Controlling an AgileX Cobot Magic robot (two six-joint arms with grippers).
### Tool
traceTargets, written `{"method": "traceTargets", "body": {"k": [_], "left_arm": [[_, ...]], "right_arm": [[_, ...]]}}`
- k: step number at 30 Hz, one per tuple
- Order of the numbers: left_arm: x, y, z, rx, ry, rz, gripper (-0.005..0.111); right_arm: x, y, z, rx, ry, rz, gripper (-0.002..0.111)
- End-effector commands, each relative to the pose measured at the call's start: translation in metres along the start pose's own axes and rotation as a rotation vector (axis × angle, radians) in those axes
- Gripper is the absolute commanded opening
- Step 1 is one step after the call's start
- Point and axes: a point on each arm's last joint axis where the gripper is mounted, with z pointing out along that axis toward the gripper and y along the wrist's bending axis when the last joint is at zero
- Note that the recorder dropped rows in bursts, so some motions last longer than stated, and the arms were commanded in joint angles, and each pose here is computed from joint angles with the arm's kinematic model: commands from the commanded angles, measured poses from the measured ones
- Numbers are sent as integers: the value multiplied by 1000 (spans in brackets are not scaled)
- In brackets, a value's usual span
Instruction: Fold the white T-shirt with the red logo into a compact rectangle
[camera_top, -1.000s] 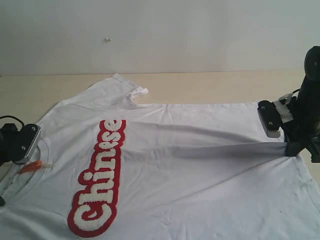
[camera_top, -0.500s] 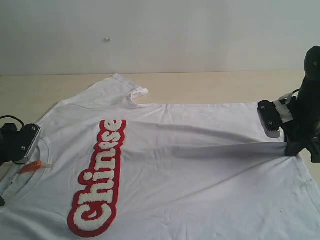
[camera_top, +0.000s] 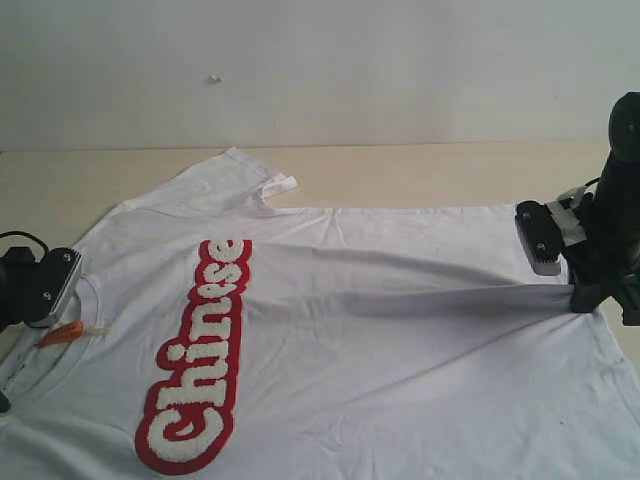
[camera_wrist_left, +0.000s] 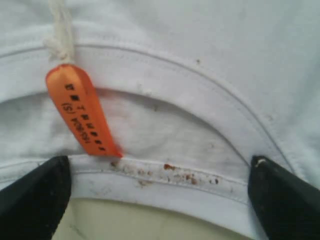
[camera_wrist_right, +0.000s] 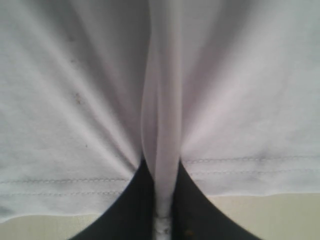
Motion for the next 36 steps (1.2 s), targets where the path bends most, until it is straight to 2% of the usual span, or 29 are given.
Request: {"method": "traceTargets", "body": {"k": [1,3,6,9,26,29,32,36], "left_arm": [[3,1,9,-16,19,18,91],[3,1,9,-16,19,9,87],[3,0,9,2,18,-44,49],[3,-3,9,25,17,-108,-1],[3,-3,9,27,19,-112,1],[3,-3,9,32,17,-113,1],[3,0,9,-5,19,-111,1],[3,0,9,-3,19,-111,1]], "right_arm": [[3,8,28,-99,25,-22,0],[3,8,28,-99,25,-22,0],[3,8,28,-99,25,-22,0],[3,8,28,-99,25,-22,0],[3,8,28,-101,25,-22,0],[3,8,28,-102,27,12,0],[3,8,28,-100,27,11,0],[3,8,28,-98,26,11,0]]}}
